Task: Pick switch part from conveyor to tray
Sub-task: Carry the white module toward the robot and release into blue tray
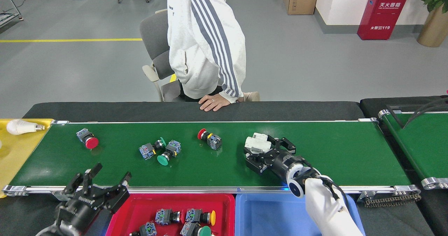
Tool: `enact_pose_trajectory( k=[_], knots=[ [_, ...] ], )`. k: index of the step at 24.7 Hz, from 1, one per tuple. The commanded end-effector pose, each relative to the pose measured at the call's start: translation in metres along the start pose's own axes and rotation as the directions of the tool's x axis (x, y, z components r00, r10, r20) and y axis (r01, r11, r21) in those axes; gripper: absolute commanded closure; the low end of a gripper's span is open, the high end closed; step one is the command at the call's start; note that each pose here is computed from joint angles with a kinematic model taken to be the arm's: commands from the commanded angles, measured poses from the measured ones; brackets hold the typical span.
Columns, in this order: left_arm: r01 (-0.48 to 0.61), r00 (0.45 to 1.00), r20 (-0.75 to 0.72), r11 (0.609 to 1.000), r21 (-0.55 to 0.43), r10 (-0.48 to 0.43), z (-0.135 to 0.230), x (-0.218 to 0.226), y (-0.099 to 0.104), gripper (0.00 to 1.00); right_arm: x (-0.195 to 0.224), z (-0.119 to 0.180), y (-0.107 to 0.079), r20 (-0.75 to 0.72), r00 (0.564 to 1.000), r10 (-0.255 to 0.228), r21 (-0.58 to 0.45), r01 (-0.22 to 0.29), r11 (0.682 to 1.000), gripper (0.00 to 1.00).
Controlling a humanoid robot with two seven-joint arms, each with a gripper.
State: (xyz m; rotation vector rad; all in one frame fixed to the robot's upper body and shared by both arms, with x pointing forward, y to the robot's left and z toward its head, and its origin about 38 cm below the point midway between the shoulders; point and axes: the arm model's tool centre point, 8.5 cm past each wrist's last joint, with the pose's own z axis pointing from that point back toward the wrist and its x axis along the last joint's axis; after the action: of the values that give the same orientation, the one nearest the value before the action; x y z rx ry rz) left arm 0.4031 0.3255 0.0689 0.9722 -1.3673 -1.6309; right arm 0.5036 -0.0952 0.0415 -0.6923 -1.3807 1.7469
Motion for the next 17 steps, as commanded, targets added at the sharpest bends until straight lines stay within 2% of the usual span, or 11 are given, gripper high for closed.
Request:
enact_pose_trajectory(
  k=[1,2,4,11,15,17],
  knots=[
    [0.015,0.999,0.047,1.0,-0.023,-0.014,-0.019,-0.004,0.004,0.0,0.006,-0.006,-0.013,-0.002,0.999,0.051,-0.04,-0.051,0.998,0.64],
    [0.009,0.998,0.055,0.999,-0.039,-0.007,-0.027,-0.004,0.002,0.0,0.01,-0.007,-0.01,0.007,0.998,0.067,-0.032,-0.067,0.997,0.82],
    [-0.003,0.999,0.045,0.998,-0.056,0.006,-0.035,-0.007,-0.001,0.0,0.014,-0.009,-0.008,0.011,0.997,0.076,-0.024,-0.076,0.997,0.98],
    [-0.029,0.994,-0.11,0.992,-0.122,0.016,-0.046,-0.034,-0.015,0.0,0.022,-0.011,-0.017,0.022,0.997,0.076,-0.069,-0.074,0.995,0.98],
    [-0.038,0.976,-0.219,0.987,-0.158,0.002,-0.032,-0.058,-0.029,0.01,0.035,-0.003,-0.038,0.061,0.994,0.096,-0.183,-0.083,0.98,0.98],
    [-0.028,0.96,-0.28,0.989,-0.146,-0.015,-0.02,-0.074,-0.036,0.01,0.042,0.013,-0.047,0.133,0.983,0.127,-0.248,-0.091,0.964,0.98]
  ],
)
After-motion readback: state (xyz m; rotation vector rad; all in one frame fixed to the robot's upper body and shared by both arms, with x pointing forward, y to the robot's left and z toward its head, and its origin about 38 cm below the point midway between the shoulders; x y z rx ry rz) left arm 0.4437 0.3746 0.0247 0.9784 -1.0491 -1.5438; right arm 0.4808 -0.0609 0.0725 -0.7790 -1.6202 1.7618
